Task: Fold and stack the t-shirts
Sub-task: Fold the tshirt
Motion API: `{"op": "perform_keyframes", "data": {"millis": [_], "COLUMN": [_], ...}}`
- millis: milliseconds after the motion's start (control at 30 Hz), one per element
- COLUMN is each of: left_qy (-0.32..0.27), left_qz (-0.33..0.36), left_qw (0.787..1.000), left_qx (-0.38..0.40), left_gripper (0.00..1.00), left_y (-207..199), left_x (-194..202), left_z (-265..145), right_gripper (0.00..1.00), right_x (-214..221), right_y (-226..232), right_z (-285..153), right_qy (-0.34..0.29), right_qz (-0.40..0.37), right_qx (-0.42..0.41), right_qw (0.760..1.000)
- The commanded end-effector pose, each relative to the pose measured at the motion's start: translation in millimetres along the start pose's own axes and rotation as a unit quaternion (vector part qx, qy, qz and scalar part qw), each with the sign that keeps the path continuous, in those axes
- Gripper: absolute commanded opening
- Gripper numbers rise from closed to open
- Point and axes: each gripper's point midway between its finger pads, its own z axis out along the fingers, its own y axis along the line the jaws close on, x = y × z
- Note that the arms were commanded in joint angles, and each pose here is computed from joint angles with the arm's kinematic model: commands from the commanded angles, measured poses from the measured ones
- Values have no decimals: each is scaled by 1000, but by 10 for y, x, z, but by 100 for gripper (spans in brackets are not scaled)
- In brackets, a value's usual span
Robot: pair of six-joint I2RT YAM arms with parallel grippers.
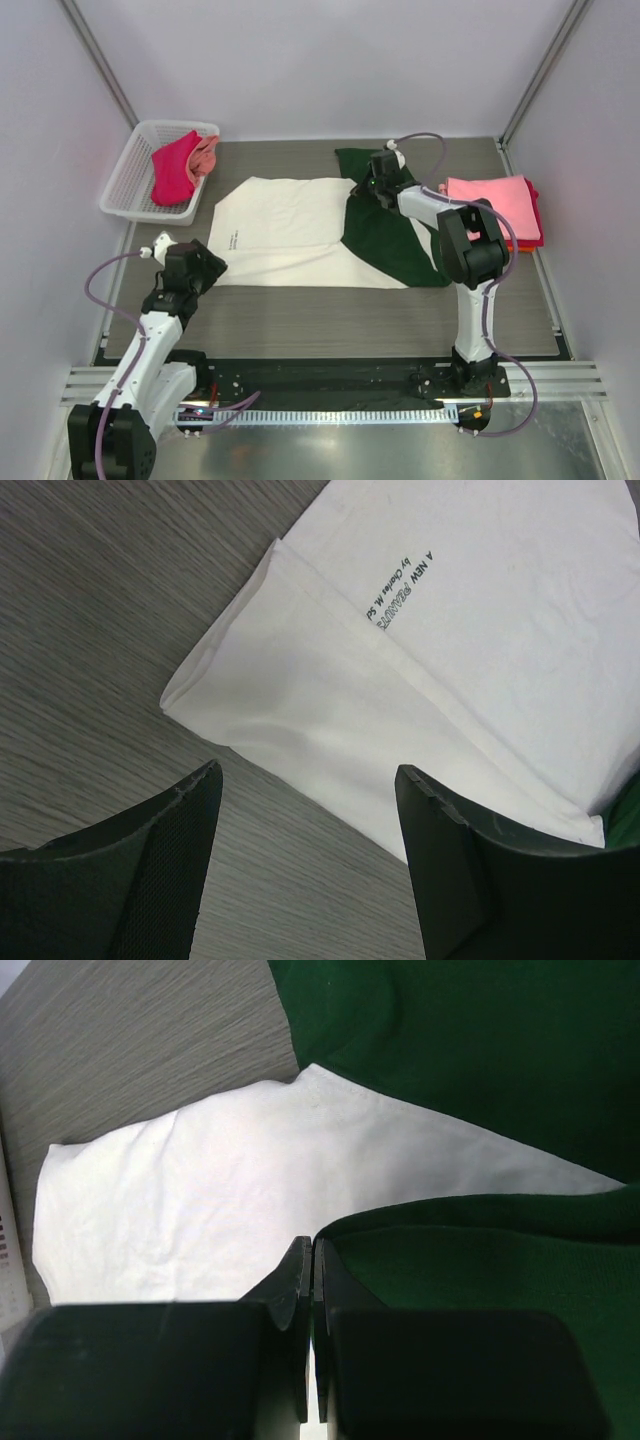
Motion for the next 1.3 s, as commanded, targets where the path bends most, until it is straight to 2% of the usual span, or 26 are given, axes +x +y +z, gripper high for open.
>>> {"op": "perform_keyframes", "data": {"millis": [0,333,367,400,433,467,533,700,733,767,800,833,867,933,967,1033,1067,1133,1267], "left_qy": [-10,-4,-4,-5,-4,-5,-5,-6,-8,-7,-7,-9,-12,-14,-15,-15,-15,-13,-5], "left_qz": [-7,-4,-4,-4,-3,-4,-4,1,2,1,2,2,0,0,0,-5,-8,-13,-27], "left_qw": [1000,1000,1000,1000,1000,1000,1000,1000,1000,1000,1000,1000,1000,1000,1000,1000,1000,1000,1000], "left_qx": [23,21,20,20,20,19,18,18,20,18,16,15,16,15,13,10,9,6,-1], "left_gripper": [71,71,71,71,71,71,71,72,72,72,72,72,72,72,72,72,72,72,72], "left_y": [-136,-133,-121,-124,-123,-122,-123,-116,-120,-107,-91,-82,-81,-69,-53,-42,-39,-22,12], "left_x": [-93,-67,-62,-69,-61,-68,-69,-73,-84,-78,-67,-69,-80,-86,-83,-83,-82,-63,-15], "left_z": [1,25,25,24,27,29,32,23,12,3,2,0,-13,-27,-32,-41,-43,-48,-50], "right_gripper": [1,2,5,12,24,50,61,62,62,62,62,62,61,61,60,60,60,61,62], "right_x": [-29,106,131,123,112,91,48,-145,-183,1,-127,-88,65,27,241,243,452,460,685], "right_y": [242,456,459,469,469,466,445,374,299,18,68,-45,-388,-510,-871,-950,-1205,-1237,-1562], "right_z": [74,107,106,98,86,50,-3,-539,-638,-715,-978,-1073,-1170,-1501,-1581,-1860,-1914,-2119,-2314], "right_qy": [1,17,19,17,16,12,3,-43,-58,-43,-69,-73,-72,-105,-99,-132,-123,-145,-146], "right_qz": [-23,-52,-53,-54,-53,-53,-57,-60,-58,-53,-44,-38,-24,1,7,49,54,81,96], "right_qx": [-34,-66,-66,-66,-64,-61,-54,-34,-19,17,12,28,77,87,131,121,142,123,145], "right_qw": [999,996,996,996,996,997,997,997,996,997,997,996,994,991,986,983,981,978,974]}}
